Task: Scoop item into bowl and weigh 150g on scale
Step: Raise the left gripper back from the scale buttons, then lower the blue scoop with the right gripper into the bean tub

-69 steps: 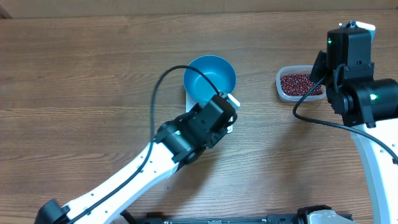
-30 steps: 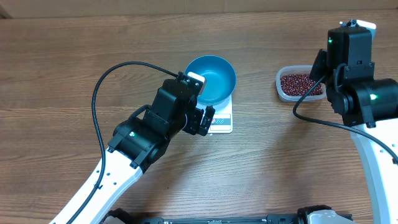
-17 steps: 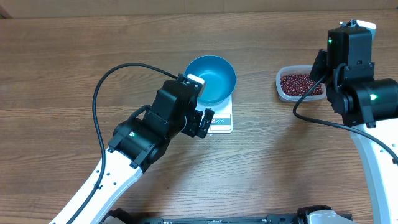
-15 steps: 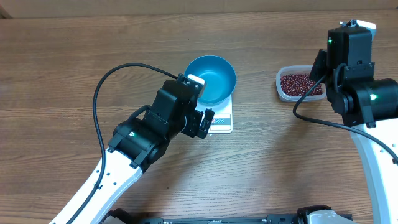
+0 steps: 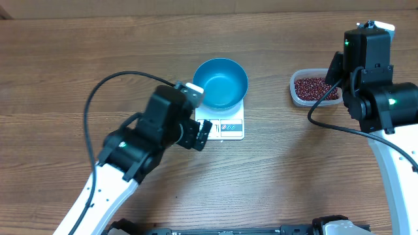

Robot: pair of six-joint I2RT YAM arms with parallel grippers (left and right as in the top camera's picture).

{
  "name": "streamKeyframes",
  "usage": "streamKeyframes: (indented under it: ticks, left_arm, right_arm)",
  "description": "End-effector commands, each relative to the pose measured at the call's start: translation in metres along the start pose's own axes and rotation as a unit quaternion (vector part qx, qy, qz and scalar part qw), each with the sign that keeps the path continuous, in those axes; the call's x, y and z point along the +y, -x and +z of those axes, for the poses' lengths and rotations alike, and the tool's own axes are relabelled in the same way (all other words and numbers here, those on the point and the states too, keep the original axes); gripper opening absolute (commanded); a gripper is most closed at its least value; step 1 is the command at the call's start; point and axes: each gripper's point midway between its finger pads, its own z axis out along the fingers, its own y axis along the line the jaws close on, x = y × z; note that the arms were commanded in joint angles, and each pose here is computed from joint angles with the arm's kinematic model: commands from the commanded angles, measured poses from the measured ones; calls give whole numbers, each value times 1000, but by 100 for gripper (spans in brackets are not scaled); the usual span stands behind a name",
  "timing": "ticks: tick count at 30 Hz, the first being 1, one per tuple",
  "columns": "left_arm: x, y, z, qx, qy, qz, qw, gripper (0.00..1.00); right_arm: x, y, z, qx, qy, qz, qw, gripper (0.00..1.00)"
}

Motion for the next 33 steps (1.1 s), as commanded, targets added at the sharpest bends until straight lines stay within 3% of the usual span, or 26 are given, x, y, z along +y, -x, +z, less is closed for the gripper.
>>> streamKeyframes:
  ticks: [1,33]
  left_arm:
    - [1,6,-19,-30,-12,40,999,99]
    - [2,0,18,12,-13,50,999,100]
  right_arm:
    - [0,6,-1,-7,0,4,1000,4]
    - [20,-24,40,70,3,-66,995,4]
